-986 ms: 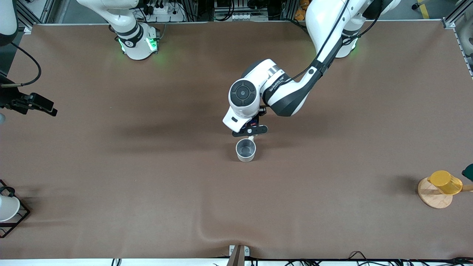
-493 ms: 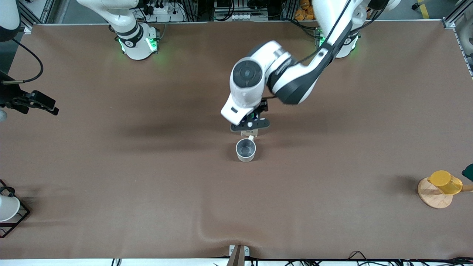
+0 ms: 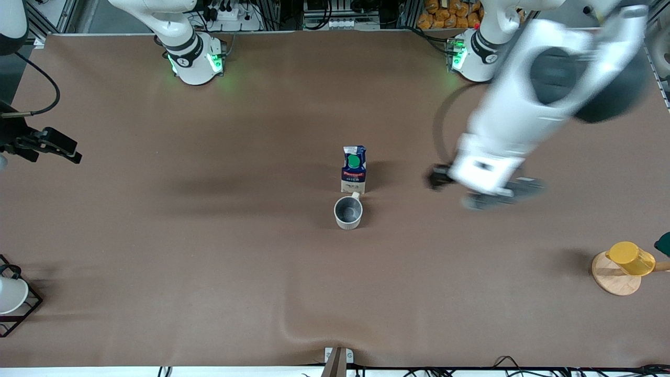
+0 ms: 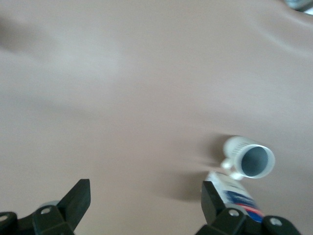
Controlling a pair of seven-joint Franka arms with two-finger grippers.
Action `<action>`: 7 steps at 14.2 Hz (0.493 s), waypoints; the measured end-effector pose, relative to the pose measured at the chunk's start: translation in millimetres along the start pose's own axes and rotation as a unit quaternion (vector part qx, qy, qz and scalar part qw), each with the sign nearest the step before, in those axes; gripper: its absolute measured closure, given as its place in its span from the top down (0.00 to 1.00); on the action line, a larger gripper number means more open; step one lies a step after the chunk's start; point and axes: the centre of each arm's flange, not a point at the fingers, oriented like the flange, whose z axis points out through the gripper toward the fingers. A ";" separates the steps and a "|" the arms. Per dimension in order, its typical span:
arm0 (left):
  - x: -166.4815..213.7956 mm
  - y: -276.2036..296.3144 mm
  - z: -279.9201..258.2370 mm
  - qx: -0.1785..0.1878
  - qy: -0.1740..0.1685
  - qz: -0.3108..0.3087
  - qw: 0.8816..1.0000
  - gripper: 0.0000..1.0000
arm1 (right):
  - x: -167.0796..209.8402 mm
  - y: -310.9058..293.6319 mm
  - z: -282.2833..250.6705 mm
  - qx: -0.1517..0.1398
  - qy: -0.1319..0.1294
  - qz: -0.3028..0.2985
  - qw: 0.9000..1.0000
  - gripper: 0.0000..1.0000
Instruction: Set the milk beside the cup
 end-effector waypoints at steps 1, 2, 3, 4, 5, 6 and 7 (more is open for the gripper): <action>9.1 -27.5 -6.0 0.005 -0.007 0.011 1.000 1.00 | 0.8 -0.3 -5.6 0.000 0.006 0.000 1.000 1.00; 13.6 -49.5 -12.7 0.009 -0.013 0.027 1.000 1.00 | 1.5 -0.8 -11.3 0.000 0.012 -0.001 1.000 1.00; 14.8 -67.2 -20.1 0.013 -0.018 0.044 0.999 1.00 | 2.1 -1.2 -17.2 0.000 0.017 -0.001 1.000 1.00; 13.8 -82.8 -29.2 0.016 -0.021 0.065 0.998 1.00 | 2.6 -1.4 -22.7 -0.001 0.023 -0.001 1.000 1.00; 11.5 -98.8 -39.3 0.021 -0.021 0.084 0.996 1.00 | 2.8 -1.5 -27.2 -0.001 0.027 -0.002 1.000 1.00; 8.1 -117.5 -50.3 0.027 -0.020 0.099 0.995 1.00 | 2.7 -1.6 -29.6 -0.001 0.029 -0.002 1.000 1.00; 2.6 -136.6 -61.8 0.026 -0.018 0.110 0.993 1.00 | 2.7 -1.7 -30.7 -0.001 0.030 -0.002 1.000 1.00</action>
